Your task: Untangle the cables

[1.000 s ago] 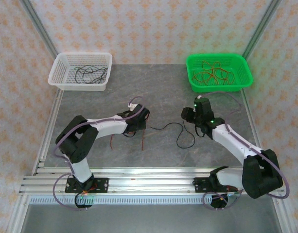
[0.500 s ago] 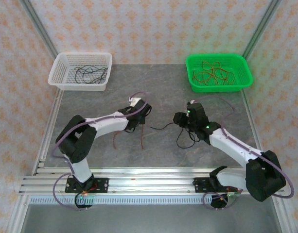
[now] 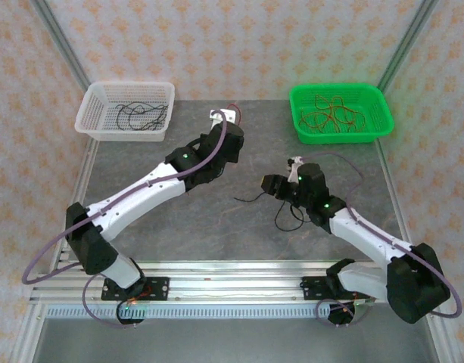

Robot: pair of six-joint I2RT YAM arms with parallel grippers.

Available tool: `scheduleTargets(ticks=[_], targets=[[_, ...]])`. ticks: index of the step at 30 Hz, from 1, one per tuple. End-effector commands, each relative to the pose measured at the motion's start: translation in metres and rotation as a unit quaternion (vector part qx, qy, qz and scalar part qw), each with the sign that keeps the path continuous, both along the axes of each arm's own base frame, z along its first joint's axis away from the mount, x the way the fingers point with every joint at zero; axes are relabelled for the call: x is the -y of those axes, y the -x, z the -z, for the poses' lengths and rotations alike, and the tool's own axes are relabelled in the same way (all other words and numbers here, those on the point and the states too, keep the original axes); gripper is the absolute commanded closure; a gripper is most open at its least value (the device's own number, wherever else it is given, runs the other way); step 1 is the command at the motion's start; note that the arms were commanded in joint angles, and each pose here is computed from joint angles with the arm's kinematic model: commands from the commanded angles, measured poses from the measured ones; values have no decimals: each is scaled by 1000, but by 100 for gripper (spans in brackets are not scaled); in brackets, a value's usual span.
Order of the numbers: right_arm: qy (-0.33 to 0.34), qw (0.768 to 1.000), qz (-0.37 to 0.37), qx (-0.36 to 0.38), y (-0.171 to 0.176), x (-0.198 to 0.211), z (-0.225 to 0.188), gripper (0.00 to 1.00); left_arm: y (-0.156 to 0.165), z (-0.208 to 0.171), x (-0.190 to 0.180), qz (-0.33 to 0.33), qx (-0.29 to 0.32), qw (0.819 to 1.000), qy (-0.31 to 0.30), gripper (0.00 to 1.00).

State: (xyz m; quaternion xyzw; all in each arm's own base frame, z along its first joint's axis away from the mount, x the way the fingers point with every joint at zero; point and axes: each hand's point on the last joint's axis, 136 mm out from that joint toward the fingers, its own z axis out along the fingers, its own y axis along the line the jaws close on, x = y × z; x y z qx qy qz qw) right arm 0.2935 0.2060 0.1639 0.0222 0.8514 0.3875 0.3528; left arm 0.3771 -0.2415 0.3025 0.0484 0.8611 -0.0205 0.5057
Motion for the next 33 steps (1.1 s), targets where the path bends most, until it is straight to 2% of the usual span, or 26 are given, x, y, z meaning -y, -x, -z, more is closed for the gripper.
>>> scheduleTargets(ticks=[1,5,13,22,30,33], targets=[[-14,991,-54,121,-2,-14,-50,51,17,-14,7,56,-14,998,19,100],[-11,977,-92,193,-2,-24,-80,51,28,-28,15,89,-12,994,60,100],[-64,951,-179,244,9,-52,-118,50,42,-47,21,118,-3,987,112,100],[-88,944,-152,278,-19,-59,-156,42,53,-57,26,136,3,982,132,100],[-75,956,-74,274,-64,-56,-156,42,59,-64,25,140,13,979,146,100],[-75,959,-63,267,-72,-56,-153,47,61,-68,22,138,18,979,148,100]])
